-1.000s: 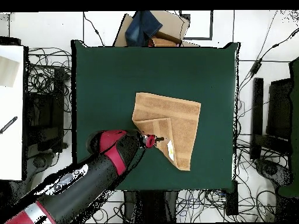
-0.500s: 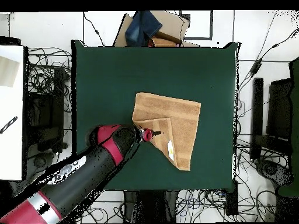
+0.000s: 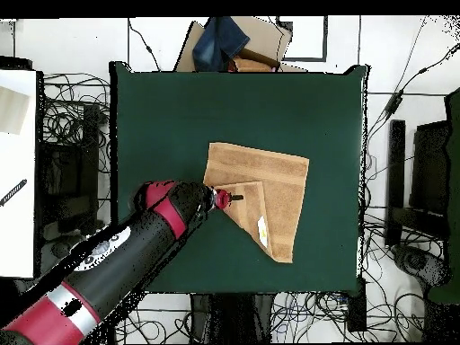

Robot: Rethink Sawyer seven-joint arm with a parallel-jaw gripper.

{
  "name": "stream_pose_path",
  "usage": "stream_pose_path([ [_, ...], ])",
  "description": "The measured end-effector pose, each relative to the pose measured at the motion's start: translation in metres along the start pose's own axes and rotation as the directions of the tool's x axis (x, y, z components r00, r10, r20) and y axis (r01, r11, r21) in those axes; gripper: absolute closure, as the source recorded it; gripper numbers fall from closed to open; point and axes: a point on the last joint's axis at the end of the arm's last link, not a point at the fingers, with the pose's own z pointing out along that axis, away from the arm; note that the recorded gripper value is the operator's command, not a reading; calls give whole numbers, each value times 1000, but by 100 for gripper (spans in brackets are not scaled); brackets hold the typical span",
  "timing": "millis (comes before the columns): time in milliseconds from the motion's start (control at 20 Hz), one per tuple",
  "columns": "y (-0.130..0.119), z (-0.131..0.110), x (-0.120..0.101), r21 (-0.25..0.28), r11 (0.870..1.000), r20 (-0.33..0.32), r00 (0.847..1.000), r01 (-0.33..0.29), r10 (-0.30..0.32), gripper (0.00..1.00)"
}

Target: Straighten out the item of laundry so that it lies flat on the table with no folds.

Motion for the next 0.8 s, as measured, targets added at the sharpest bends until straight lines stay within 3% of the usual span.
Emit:
stream_pose_path([
  [800, 7, -10, -17, -16, 1000, -49, 999, 4, -5, 0],
])
